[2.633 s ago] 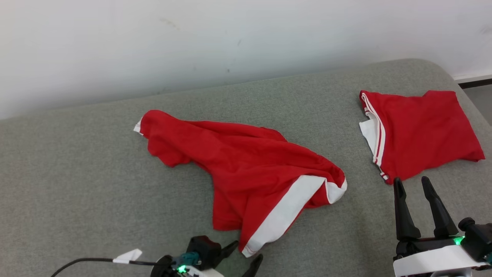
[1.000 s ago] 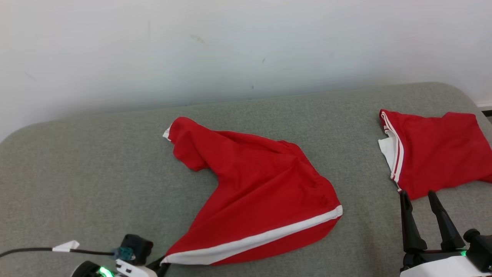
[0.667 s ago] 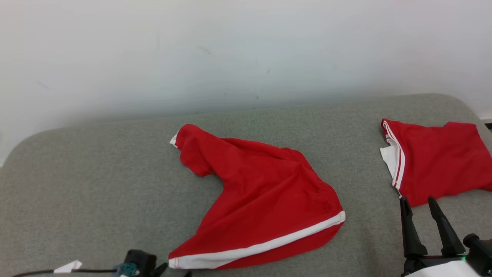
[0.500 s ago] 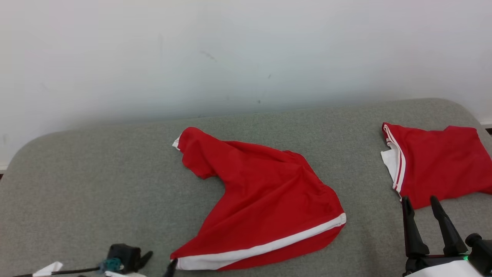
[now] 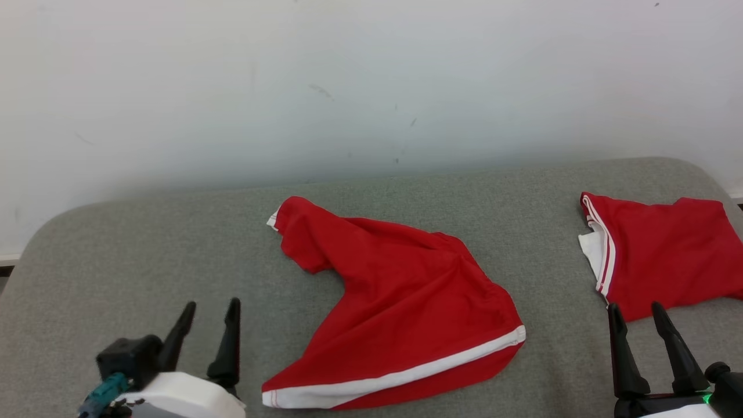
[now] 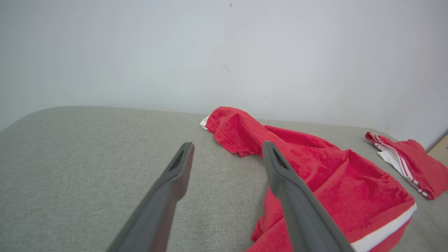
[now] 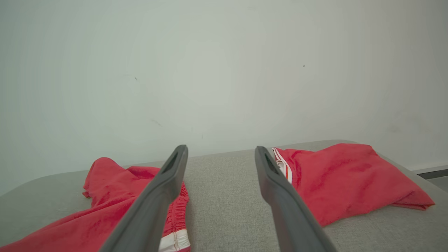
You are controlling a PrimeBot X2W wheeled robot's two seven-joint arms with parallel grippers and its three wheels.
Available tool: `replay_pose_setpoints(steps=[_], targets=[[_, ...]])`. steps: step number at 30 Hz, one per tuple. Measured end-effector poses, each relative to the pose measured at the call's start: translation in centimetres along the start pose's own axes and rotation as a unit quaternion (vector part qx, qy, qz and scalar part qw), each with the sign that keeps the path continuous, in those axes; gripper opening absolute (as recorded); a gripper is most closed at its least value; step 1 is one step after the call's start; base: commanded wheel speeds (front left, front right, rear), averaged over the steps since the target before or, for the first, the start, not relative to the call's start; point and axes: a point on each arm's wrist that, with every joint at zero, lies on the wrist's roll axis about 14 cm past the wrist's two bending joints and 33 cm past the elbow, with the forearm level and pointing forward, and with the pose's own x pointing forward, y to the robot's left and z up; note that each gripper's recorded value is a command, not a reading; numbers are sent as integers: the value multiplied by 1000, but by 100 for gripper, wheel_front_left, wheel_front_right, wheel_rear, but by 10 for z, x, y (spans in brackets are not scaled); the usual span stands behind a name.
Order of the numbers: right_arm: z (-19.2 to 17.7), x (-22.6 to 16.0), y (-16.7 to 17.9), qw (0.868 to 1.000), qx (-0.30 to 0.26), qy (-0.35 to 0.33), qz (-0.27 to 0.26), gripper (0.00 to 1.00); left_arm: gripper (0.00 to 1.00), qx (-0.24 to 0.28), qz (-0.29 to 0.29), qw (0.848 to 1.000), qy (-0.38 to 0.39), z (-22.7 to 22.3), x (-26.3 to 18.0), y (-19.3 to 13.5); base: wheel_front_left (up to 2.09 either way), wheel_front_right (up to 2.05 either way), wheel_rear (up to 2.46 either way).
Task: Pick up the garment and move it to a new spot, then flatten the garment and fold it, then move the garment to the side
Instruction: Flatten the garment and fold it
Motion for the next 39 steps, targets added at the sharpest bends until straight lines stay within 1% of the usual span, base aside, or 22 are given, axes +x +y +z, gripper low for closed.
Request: replay_pose_setpoints(steps=[2,6,10,12,14,24,27,31,36,39], targets=[[-1,-1,3,1000,0,0,3,100,100,-7,20,999,-32,15,2,5,0,0,0],[-9,-6,10,1000,6,10,10,100,100,-17,40,998,-54,16,-6,10,0,0,0],[-11,-7,14,1000,5,13,16,100,100,-12,43,998,-55,7,-18,9,0,0,0],[-11,-9,14,1000,-9,14,18,100,100,-17,42,998,-37,-8,-25,7,0,0,0],[-11,-10,12,1000,-10,15,17,100,100,-24,43,998,-28,-16,-30,7,0,0,0],[-16,-9,14,999,-19,23,24,100,100,-28,32,999,-30,-22,-29,7,0,0,0],[-28,-10,15,997,-36,50,38,100,100,-32,26,999,-19,-30,-29,6,0,0,0],[-42,-5,22,992,-60,89,67,100,100,-44,0,999,5,-45,-30,-4,0,0,0],[-73,-4,27,976,-82,169,105,100,100,-47,-9,998,39,-58,-31,-6,0,0,0],[-82,3,27,969,-88,197,118,100,100,-50,-14,996,70,-67,-31,-7,0,0,0]])
